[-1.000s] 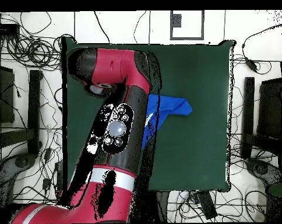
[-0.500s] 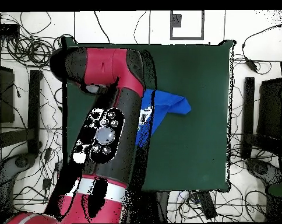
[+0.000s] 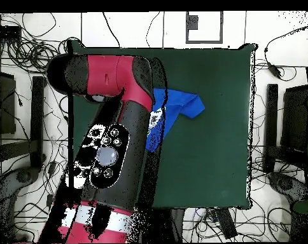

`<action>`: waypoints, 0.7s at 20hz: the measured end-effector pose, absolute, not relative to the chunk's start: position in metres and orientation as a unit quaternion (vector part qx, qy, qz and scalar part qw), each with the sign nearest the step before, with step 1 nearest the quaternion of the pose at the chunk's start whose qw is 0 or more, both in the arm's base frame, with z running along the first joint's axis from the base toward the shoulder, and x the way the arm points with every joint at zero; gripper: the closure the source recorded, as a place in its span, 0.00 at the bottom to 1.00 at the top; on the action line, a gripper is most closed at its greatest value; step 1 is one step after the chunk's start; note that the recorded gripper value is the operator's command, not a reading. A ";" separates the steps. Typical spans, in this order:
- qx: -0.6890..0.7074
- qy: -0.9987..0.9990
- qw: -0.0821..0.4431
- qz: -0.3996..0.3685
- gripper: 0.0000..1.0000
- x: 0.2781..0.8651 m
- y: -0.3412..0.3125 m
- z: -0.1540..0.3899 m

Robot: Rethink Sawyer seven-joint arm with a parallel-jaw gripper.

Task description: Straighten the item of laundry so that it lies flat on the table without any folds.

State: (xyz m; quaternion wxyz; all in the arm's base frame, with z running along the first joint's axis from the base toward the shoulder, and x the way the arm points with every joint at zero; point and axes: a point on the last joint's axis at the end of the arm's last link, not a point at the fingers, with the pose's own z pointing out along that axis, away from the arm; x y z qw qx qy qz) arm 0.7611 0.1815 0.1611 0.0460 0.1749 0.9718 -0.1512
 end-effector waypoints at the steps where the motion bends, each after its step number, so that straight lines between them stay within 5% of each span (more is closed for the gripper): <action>1: 0.174 0.972 0.055 -0.150 1.00 0.762 0.180 0.160; 12: 0.168 0.963 0.160 -0.137 1.00 0.769 0.159 0.143; 13: 0.166 0.962 0.170 -0.137 0.00 0.768 0.157 0.139; 14: 0.166 0.961 0.171 -0.137 0.00 0.768 0.156 0.138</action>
